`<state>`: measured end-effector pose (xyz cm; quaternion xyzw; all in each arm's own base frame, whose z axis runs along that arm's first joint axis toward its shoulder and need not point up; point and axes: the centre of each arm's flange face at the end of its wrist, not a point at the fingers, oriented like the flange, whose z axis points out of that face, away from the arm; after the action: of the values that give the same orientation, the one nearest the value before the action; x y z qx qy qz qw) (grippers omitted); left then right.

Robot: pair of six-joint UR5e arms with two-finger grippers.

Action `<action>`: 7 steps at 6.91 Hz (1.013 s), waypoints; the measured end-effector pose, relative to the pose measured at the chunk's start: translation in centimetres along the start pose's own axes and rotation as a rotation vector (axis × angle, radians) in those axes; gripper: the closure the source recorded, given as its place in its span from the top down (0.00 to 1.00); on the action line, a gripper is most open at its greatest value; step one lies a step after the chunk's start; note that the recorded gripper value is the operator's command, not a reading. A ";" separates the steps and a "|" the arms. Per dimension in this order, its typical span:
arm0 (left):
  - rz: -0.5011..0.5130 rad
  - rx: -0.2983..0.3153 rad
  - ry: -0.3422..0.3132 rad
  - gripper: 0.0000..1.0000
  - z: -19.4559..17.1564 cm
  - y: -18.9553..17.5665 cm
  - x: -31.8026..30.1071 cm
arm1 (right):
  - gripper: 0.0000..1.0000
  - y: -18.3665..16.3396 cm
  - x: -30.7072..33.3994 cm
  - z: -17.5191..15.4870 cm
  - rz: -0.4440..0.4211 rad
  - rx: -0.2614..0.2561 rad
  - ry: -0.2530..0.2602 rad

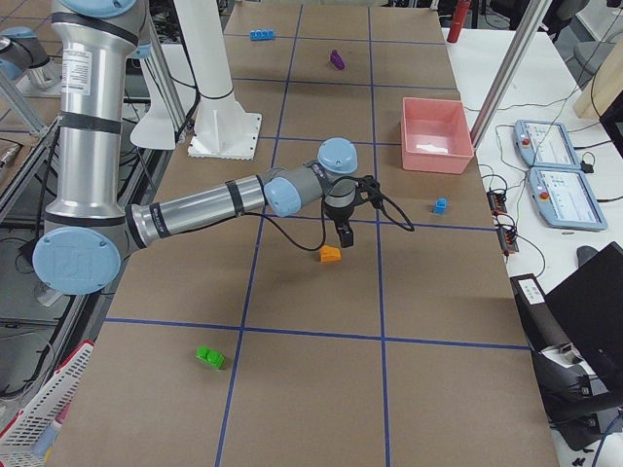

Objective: Put all blocks into box

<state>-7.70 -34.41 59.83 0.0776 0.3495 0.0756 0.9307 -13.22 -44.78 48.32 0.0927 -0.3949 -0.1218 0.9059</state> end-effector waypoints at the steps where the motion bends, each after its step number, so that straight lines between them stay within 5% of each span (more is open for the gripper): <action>1: 0.000 0.000 0.000 1.00 0.0 0.0 0.0 | 0.99 -0.3 -2.9 3.3 0.035 -0.002 0.056; 2: 0.000 0.001 0.001 1.00 0.0 0.0 0.0 | 0.99 0.1 -4.2 6.5 0.055 0.011 0.091; 5: 0.001 0.003 0.000 1.00 -0.1 -0.1 0.0 | 0.98 1.9 -2.3 12.3 0.071 0.024 0.091; 7: 0.001 0.003 0.001 1.00 -0.1 0.0 0.0 | 0.65 2.6 -2.2 13.7 0.068 0.003 0.094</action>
<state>-7.74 -34.42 59.73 0.0790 0.3499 0.0754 0.9304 -24.39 -42.69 56.71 0.0865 -0.3549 -0.0858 0.9269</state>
